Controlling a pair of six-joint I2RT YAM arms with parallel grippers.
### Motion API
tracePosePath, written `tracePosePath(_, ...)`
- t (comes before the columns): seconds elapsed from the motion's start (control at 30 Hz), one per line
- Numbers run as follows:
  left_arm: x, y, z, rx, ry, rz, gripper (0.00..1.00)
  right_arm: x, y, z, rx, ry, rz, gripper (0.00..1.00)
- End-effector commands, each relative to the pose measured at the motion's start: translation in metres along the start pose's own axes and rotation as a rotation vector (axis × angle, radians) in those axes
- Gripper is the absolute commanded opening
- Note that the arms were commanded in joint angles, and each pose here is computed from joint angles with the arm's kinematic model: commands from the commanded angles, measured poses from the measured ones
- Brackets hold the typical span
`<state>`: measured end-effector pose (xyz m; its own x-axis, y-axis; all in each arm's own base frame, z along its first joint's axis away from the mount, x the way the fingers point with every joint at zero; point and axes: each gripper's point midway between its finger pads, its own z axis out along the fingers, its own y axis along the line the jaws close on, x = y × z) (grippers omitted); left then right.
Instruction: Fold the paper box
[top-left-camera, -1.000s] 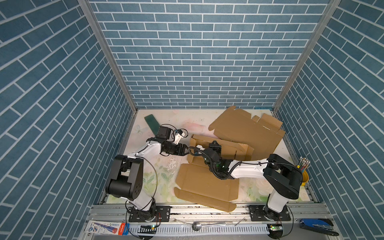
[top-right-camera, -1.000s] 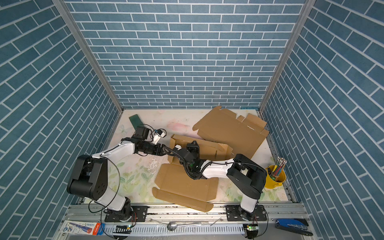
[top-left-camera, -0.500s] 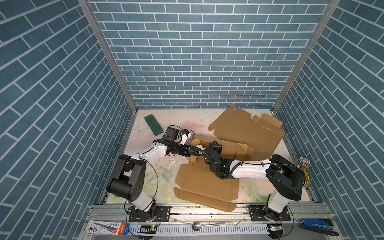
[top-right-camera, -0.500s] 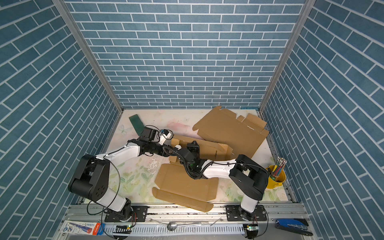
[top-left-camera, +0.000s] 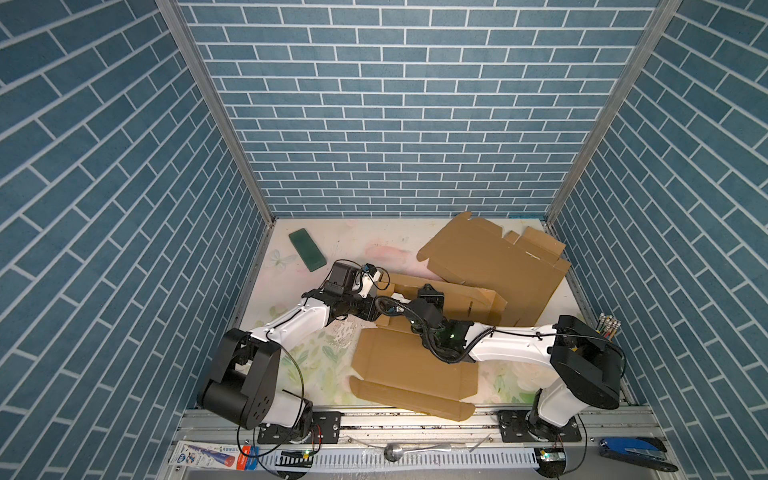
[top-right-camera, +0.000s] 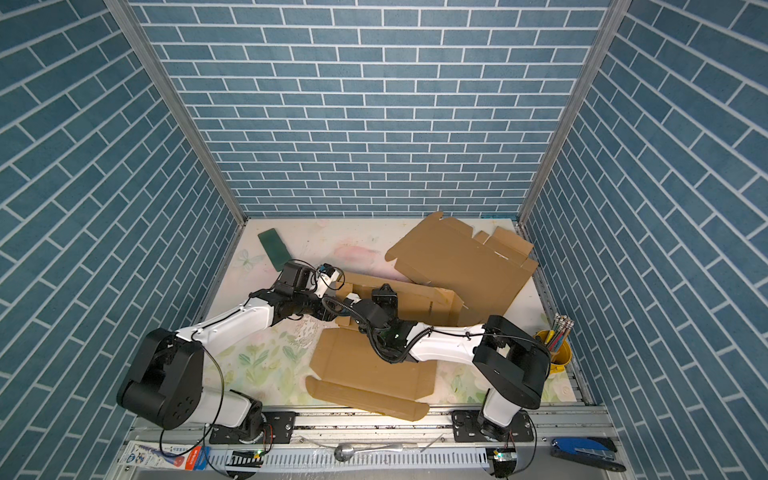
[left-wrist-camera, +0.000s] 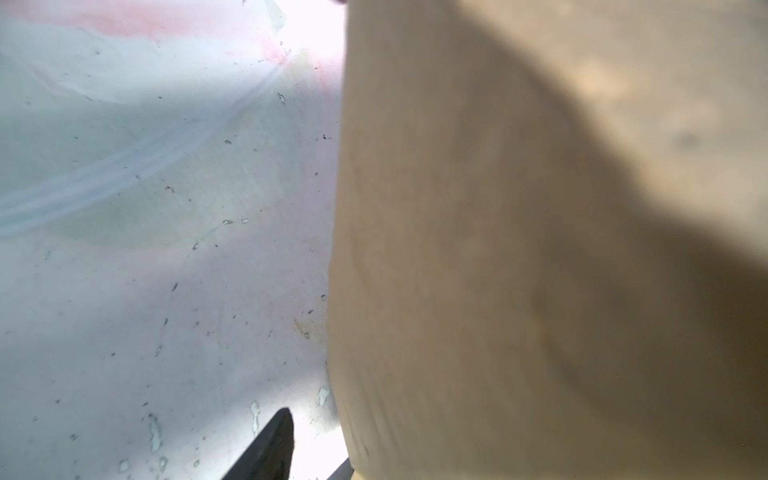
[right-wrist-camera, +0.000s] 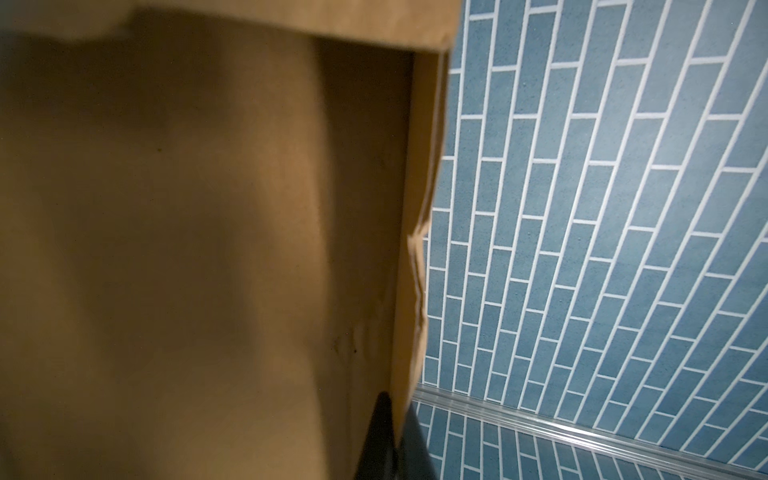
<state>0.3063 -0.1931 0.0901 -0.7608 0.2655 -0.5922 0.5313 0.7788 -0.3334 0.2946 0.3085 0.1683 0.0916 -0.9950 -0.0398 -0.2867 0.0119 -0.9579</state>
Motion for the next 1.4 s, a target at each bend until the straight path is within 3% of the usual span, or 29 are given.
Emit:
tracePosePath(0.0,0.003,0.006,0.002,-0.026,-0.011,-0.016,0.64,-0.011,-0.012,-0.016,0.037,-0.045,0.0,0.0)
tracePosePath(0.37,0.03,0.017,-0.005,-0.131,0.007,-0.077,0.62,-0.014,0.03,-0.039,0.0,-0.069,-0.059,0.0)
tracePosePath(0.6,0.024,0.009,0.009,-0.161,-0.067,0.011,0.56,-0.02,0.033,-0.04,-0.018,-0.088,-0.049,0.0)
tracePosePath(1.0,0.023,0.024,0.018,-0.305,-0.204,-0.057,0.36,-0.02,0.033,-0.038,-0.045,-0.09,0.014,0.0)
tracePosePath(1.23,0.021,0.027,0.014,-0.328,-0.256,-0.018,0.16,-0.021,0.016,-0.032,-0.083,-0.096,0.145,0.0)
tracePosePath(1.3,0.014,0.03,0.008,-0.348,-0.296,-0.01,0.12,-0.022,0.005,-0.031,-0.09,-0.109,0.199,0.07)
tracePosePath(1.37,0.009,0.035,0.002,-0.39,-0.334,-0.006,0.07,-0.02,-0.003,-0.032,-0.16,-0.121,0.279,0.22)
